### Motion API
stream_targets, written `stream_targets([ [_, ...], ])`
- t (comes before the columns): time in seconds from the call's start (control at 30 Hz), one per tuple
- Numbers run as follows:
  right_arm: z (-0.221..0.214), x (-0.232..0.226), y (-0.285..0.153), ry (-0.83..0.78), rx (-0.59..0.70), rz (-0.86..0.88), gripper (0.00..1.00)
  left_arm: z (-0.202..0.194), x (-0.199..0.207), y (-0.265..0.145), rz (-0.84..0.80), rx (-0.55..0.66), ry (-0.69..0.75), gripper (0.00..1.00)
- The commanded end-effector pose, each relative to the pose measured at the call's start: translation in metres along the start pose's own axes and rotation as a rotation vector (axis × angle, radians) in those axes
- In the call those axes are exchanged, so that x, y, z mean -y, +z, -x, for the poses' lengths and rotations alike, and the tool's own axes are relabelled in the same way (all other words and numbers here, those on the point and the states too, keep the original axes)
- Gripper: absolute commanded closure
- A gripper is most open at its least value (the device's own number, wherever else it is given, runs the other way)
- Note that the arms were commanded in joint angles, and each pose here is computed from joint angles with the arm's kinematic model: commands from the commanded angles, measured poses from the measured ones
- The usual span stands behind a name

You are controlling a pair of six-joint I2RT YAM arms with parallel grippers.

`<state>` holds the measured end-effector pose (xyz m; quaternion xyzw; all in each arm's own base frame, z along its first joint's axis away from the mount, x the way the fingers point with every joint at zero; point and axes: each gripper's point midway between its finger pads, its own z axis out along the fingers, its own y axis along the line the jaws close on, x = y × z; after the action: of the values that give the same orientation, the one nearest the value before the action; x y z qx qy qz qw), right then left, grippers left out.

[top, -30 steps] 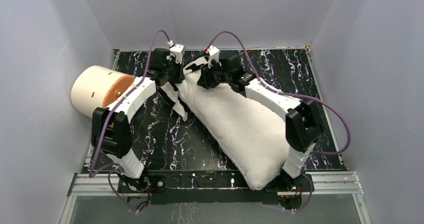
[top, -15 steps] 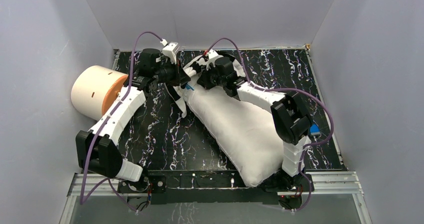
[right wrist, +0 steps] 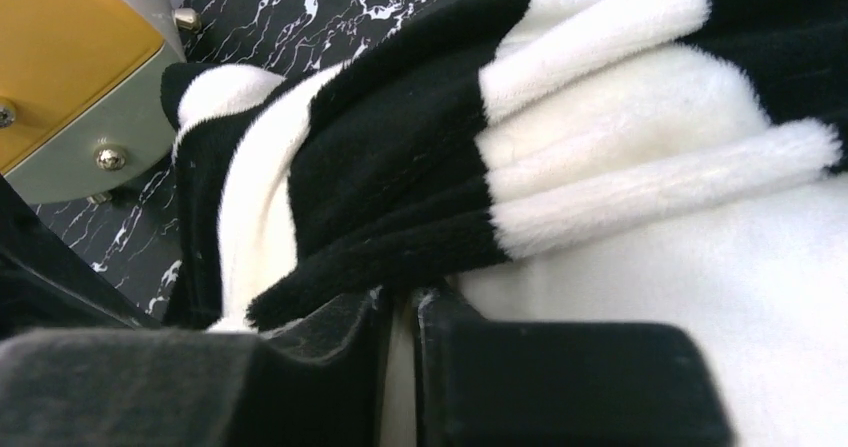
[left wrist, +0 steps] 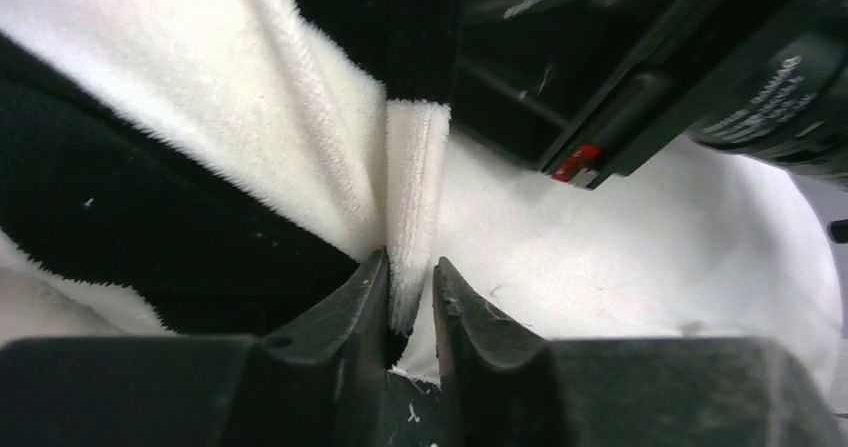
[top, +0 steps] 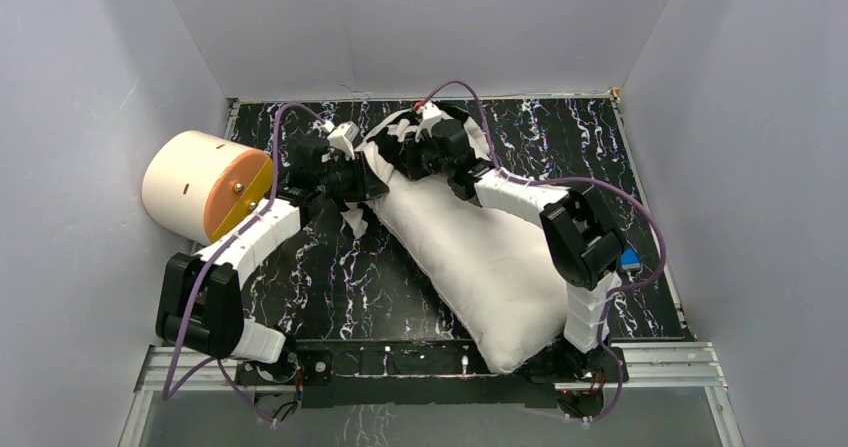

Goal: Put the pillow into the pillowcase
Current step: Stuff the pillow into the pillowcase.

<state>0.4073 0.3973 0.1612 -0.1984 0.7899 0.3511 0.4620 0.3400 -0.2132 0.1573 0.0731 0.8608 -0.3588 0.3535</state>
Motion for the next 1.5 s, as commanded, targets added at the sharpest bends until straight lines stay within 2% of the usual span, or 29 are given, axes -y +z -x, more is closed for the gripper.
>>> stream_targets([
  [0.0, 0.041, 0.005, -0.033, -0.070, 0.095, -0.004, 0.75, 0.049, 0.059, -0.029, -0.144, 0.143, 0.064, 0.72],
  [0.07, 0.045, 0.000, -0.057, -0.098, 0.080, 0.026, 0.62, 0.061, 0.063, -0.037, -0.126, 0.159, 0.110, 0.61],
  [0.2, 0.056, -0.001, -0.100, -0.144, 0.036, 0.040, 0.38, 0.074, 0.063, -0.046, -0.070, 0.136, 0.217, 0.50],
  [0.4, 0.095, 0.033, -0.143, -0.178, 0.078, -0.055, 0.22, 0.116, 0.055, -0.058, 0.064, 0.201, 0.396, 0.46],
  [0.57, 0.106, 0.075, -0.150, -0.096, 0.071, -0.030, 0.15, 0.148, 0.057, -0.040, 0.077, 0.227, 0.483, 0.45],
  [0.77, 0.093, 0.104, -0.132, 0.003, 0.005, 0.074, 0.19, 0.166, 0.066, 0.009, 0.014, 0.219, 0.529, 0.45],
  [0.93, 0.064, 0.117, -0.111, 0.050, -0.054, 0.103, 0.20, 0.167, 0.067, 0.055, -0.014, 0.194, 0.569, 0.45],
  [1.03, 0.056, 0.116, -0.100, 0.054, -0.053, 0.151, 0.23, 0.158, 0.065, 0.087, -0.028, 0.160, 0.568, 0.44],
  [1.1, 0.048, 0.106, -0.093, 0.055, -0.069, 0.189, 0.30, 0.146, 0.067, 0.107, -0.043, 0.130, 0.584, 0.44],
  [1.17, 0.039, 0.095, -0.088, 0.046, -0.092, 0.213, 0.43, 0.139, 0.063, 0.123, -0.019, 0.113, 0.609, 0.45],
  [1.23, 0.030, 0.084, -0.086, 0.040, -0.102, 0.230, 0.59, 0.135, 0.054, 0.135, 0.039, 0.103, 0.646, 0.49],
  [1.3, 0.025, 0.074, -0.088, 0.036, -0.097, 0.249, 0.74, 0.134, 0.046, 0.142, 0.080, 0.098, 0.673, 0.63],
  [1.4, 0.022, 0.063, -0.089, 0.035, -0.089, 0.257, 0.90, 0.133, 0.049, 0.142, 0.075, 0.083, 0.679, 0.95],
  [1.43, 0.022, 0.060, -0.090, 0.036, -0.085, 0.261, 0.94, 0.133, 0.054, 0.139, 0.064, 0.084, 0.681, 1.00],
  [1.47, 0.023, 0.056, -0.090, 0.033, -0.082, 0.268, 0.97, 0.134, 0.062, 0.133, 0.049, 0.092, 0.682, 1.00],
])
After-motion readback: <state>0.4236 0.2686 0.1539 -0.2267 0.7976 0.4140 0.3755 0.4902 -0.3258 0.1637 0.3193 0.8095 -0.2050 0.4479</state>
